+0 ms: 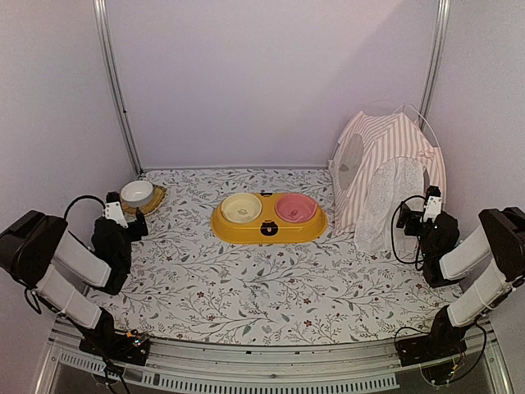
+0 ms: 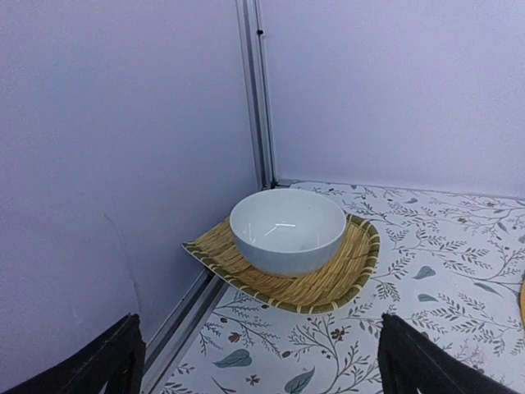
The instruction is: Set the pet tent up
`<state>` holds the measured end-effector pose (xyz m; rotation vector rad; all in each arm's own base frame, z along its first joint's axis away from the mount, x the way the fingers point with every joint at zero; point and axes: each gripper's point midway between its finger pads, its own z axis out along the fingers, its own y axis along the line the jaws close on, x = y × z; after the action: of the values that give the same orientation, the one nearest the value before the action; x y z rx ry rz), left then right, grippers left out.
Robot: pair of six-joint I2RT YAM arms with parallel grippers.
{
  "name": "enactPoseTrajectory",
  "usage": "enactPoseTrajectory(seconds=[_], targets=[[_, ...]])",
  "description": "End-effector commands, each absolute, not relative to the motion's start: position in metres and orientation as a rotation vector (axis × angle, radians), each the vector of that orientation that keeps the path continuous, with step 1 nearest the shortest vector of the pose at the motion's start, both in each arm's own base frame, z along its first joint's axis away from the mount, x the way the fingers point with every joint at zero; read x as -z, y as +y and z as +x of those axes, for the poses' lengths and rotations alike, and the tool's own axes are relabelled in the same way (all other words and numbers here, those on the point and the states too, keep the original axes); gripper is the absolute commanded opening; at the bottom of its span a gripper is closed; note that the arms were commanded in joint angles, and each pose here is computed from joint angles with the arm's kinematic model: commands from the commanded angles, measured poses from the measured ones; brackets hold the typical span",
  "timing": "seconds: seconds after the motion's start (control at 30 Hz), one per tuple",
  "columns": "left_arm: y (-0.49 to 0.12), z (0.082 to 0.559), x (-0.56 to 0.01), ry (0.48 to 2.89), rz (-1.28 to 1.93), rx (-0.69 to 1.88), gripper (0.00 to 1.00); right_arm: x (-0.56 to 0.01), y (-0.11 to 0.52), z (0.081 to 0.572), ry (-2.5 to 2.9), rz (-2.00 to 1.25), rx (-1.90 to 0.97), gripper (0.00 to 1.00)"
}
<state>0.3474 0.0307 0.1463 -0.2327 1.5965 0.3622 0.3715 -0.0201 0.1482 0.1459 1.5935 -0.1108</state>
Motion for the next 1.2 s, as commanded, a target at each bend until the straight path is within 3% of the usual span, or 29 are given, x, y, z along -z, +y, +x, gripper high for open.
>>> enactPoseTrajectory(seconds=[0.0, 0.2, 1.17], targets=[[0.025, 0.344, -0.179, 1.454, -0.199, -0.285, 0.99, -0.159, -0.020, 0.376, 1.554, 0.137, 0.107, 0.99], [0.012, 0.349, -0.175, 1.435, -0.074, -0.241, 1.00, -0.159, -0.020, 0.375, 1.553, 0.138, 0.108, 0.99], [0.018, 0.368, -0.164, 1.515, -0.106, -0.257, 0.99, -0.159, -0.020, 0.375, 1.554, 0.136, 0.108, 0.99]])
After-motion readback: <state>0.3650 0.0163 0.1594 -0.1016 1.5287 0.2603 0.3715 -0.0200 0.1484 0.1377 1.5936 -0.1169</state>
